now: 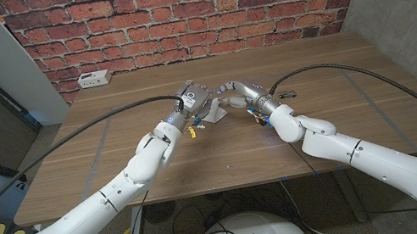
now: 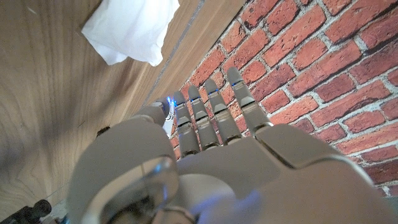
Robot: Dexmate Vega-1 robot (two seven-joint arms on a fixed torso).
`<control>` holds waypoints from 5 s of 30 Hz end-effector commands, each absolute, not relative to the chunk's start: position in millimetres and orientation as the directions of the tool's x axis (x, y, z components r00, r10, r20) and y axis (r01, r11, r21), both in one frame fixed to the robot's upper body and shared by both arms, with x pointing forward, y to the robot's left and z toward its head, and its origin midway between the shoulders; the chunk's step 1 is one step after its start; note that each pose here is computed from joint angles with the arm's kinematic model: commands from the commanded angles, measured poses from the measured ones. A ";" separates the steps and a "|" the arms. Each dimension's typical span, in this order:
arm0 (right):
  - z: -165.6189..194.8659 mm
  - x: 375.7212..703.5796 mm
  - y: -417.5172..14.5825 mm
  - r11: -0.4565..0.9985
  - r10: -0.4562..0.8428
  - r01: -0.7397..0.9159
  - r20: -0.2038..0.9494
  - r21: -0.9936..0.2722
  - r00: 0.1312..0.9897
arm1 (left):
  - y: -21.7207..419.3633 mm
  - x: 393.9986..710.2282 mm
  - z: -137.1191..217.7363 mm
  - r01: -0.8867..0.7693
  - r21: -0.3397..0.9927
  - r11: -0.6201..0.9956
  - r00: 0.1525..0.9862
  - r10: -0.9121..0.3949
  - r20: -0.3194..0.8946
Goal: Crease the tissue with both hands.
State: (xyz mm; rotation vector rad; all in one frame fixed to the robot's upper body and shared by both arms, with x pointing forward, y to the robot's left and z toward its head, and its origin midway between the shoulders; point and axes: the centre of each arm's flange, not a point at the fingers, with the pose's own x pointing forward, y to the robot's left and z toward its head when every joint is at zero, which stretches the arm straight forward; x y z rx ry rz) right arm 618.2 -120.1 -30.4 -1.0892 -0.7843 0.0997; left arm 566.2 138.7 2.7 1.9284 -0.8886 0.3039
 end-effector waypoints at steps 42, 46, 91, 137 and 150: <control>-25.0 629.1 -124.6 0.512 0.405 0.302 0.536 -0.804 0.740 | 139.0 618.5 10.8 -0.180 0.963 -0.200 0.855 -0.516 0.052; -25.1 629.6 -124.7 0.514 0.404 0.300 0.536 -0.803 0.741 | 138.9 620.5 10.8 -0.153 0.966 -0.207 0.858 -0.514 0.026; -24.0 628.1 -124.6 0.516 0.427 0.286 0.531 -0.808 0.732 | 156.0 613.0 6.1 -0.272 0.954 -0.123 0.880 -0.433 0.195; -23.6 632.5 -133.2 0.620 0.421 0.211 0.547 -0.756 0.724 | 169.7 585.7 28.4 -0.432 0.899 0.071 0.795 -0.442 0.417; -26.3 638.0 -141.9 0.762 0.426 0.045 0.553 -0.646 0.716 | 197.4 572.0 23.6 -0.435 0.861 0.264 0.771 -0.385 0.508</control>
